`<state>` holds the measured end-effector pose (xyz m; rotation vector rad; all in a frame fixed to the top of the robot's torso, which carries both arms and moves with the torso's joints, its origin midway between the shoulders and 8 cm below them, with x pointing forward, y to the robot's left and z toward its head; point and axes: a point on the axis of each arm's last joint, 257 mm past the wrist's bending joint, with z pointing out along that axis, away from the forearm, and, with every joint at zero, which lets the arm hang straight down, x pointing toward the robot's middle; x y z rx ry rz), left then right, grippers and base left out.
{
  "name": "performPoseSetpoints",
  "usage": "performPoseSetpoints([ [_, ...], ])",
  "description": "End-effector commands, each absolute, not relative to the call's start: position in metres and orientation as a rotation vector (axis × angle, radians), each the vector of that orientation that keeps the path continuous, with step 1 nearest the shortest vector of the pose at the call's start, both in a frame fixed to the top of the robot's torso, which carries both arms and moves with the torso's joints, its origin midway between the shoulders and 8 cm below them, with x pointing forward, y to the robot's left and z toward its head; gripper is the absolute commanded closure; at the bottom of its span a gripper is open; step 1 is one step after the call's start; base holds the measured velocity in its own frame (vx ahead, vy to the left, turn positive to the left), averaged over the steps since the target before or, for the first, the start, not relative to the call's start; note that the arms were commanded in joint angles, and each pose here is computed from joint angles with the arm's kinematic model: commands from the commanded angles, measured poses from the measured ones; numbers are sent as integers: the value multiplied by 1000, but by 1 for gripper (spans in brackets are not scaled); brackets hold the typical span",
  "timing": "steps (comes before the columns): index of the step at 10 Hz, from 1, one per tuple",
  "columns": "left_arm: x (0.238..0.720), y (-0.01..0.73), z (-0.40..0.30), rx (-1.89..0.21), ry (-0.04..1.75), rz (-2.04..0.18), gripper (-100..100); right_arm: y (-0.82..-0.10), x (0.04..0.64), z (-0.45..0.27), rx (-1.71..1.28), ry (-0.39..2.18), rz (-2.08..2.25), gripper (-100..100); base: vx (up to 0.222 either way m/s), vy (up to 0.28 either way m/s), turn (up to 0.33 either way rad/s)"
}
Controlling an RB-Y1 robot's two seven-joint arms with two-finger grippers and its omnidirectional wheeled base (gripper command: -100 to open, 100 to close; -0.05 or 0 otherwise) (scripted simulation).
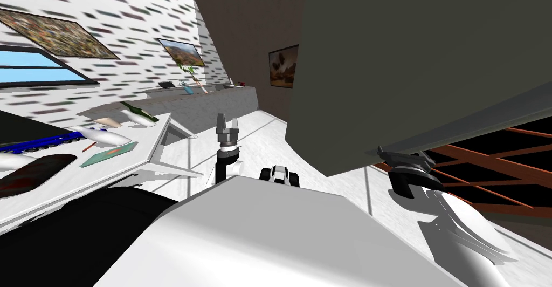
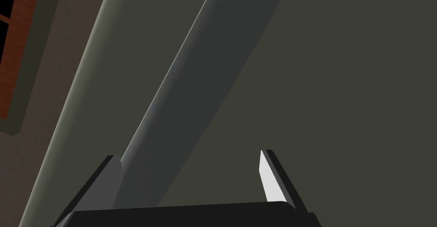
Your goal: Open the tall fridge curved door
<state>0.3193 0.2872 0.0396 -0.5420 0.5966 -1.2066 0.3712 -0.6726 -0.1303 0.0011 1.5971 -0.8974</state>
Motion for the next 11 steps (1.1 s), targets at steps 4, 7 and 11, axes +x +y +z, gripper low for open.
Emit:
performPoseSetpoints([
  [4,319,287,40,-542,596,-1207,0,-666,380,-128,-21,1592,-870,-100,32,-124,52],
  [7,319,287,40,-542,596,-1207,0,-680,368,-127,24,1596,-906,100,-3,133,-49],
  [11,319,287,40,-543,596,-1207,0,-701,349,-126,86,1604,-964,100,-26,352,-102],
])
